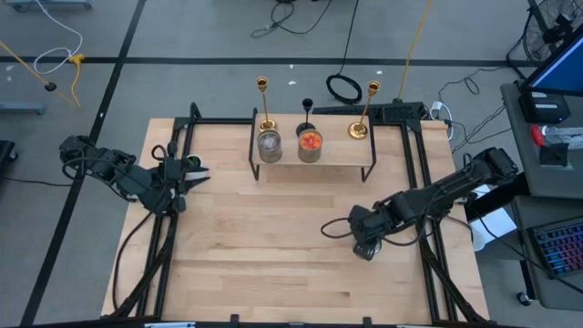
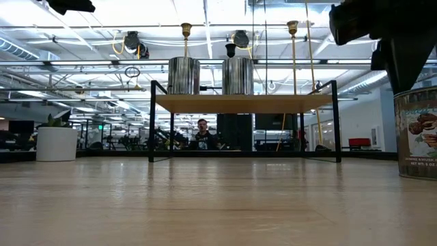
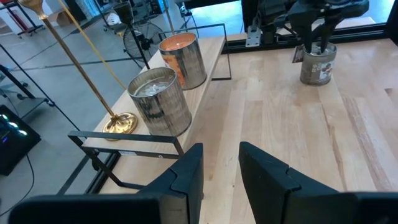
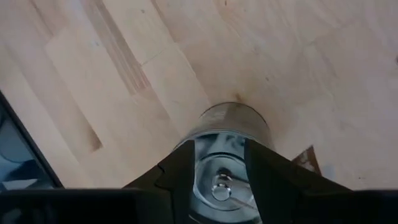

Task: Pick & Place candle stick holders
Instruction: Put the brown scented candle aligned with the golden candle holder on the shelf

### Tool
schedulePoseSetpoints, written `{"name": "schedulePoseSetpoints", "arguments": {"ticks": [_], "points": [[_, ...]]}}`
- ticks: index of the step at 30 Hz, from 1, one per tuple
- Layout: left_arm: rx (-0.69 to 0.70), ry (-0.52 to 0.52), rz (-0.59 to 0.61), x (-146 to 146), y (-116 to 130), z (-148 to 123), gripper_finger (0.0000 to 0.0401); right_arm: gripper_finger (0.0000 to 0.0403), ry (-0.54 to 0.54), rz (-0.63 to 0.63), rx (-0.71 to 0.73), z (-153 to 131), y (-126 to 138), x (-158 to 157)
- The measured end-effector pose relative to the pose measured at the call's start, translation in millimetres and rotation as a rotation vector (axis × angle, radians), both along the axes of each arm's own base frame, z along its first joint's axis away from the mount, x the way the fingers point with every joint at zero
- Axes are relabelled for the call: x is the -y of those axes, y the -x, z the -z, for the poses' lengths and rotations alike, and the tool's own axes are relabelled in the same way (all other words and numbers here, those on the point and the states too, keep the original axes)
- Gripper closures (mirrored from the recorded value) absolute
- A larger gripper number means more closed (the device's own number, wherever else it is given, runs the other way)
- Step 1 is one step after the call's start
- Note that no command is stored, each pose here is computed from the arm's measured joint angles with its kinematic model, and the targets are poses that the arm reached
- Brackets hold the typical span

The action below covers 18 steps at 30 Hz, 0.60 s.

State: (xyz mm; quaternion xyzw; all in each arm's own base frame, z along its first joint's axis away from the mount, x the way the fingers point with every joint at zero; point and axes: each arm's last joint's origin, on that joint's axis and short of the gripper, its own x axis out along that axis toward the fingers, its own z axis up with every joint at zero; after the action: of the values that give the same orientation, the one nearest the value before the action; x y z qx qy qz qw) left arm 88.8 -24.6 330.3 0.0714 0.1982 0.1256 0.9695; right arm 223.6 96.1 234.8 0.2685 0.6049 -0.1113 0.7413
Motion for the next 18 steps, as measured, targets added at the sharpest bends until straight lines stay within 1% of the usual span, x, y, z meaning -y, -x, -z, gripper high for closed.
{"name": "schedulePoseSetpoints", "arguments": {"ticks": [9,14,18], "points": [[0.0,-0.002,0.0,0,0,0,0.0293,0.0261,0.044,-0.019,-0.086,1,8,7],[0.0,-0.002,0.0,0,0,0,0.0293,0.0261,0.068,-0.003,-0.143,2,12,14],[0.0,-0.002,-0.001,0,0,0,0.0293,0.0261,0.06,-0.003,-0.123,0,10,18]]}}
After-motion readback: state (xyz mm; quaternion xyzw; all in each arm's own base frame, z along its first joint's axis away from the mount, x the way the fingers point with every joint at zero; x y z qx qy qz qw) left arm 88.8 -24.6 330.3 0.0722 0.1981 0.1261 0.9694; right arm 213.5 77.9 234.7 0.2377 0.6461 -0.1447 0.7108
